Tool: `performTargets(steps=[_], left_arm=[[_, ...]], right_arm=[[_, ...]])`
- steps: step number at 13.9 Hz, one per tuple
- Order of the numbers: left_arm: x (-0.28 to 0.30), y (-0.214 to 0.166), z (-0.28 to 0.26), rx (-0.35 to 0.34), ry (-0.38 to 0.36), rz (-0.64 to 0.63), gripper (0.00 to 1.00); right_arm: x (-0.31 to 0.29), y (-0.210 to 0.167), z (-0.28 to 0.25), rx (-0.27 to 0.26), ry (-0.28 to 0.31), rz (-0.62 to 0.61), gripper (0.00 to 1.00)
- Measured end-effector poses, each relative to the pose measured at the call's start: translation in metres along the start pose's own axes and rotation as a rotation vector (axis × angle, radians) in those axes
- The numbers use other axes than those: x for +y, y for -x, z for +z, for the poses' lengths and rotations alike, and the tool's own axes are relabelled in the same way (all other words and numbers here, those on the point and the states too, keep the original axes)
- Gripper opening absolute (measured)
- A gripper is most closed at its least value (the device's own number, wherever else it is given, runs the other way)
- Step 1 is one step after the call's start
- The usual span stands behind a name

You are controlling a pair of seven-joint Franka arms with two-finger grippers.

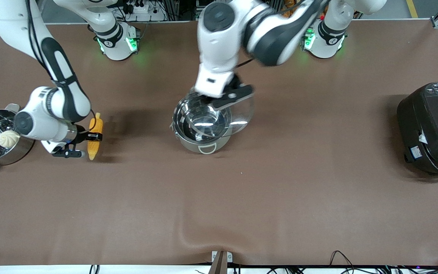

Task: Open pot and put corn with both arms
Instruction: 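Lift the glass lid off the pot while the right gripper lifts the corn, then lower the lid onto the table while the right gripper carries corn over pot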

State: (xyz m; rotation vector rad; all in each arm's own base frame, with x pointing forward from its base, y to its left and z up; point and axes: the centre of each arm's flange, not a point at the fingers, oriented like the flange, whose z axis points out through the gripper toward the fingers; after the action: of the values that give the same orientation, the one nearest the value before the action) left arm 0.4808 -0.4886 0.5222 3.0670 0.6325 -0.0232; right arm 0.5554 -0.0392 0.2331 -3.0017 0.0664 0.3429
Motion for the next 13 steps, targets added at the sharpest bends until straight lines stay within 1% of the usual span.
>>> performTargets(steps=[2, 3, 5, 7, 9, 11, 13], left_arm=[[-0.049, -0.051, -0.032, -0.015, -0.030, 0.044, 0.49], [-0.075, -0.083, -0.040, -0.023, -0.038, 0.063, 0.49], [-0.127, -0.149, -0.037, -0.043, -0.051, 0.102, 0.49], [-0.180, -0.205, -0.013, -0.087, -0.075, 0.143, 0.49], [-0.225, -0.244, 0.021, -0.116, -0.080, 0.155, 0.49], [-0.263, -0.271, 0.069, -0.111, -0.066, 0.133, 0.49], [-0.299, -0.280, 0.124, -0.089, -0.047, 0.101, 0.49]], right_arm=[[-0.015, -0.012, -0.067, -0.029, -0.029, -0.023, 0.33], [-0.022, -0.015, -0.102, -0.032, -0.038, -0.029, 0.33], [-0.038, -0.018, -0.161, -0.025, -0.046, -0.040, 0.33], [-0.054, -0.018, -0.188, -0.021, -0.045, -0.054, 0.33], [-0.075, -0.016, -0.196, -0.038, -0.039, -0.019, 0.33], [-0.113, -0.010, -0.204, -0.057, -0.027, 0.014, 0.33], [-0.161, -0.002, -0.217, -0.059, -0.013, 0.038, 0.33]])
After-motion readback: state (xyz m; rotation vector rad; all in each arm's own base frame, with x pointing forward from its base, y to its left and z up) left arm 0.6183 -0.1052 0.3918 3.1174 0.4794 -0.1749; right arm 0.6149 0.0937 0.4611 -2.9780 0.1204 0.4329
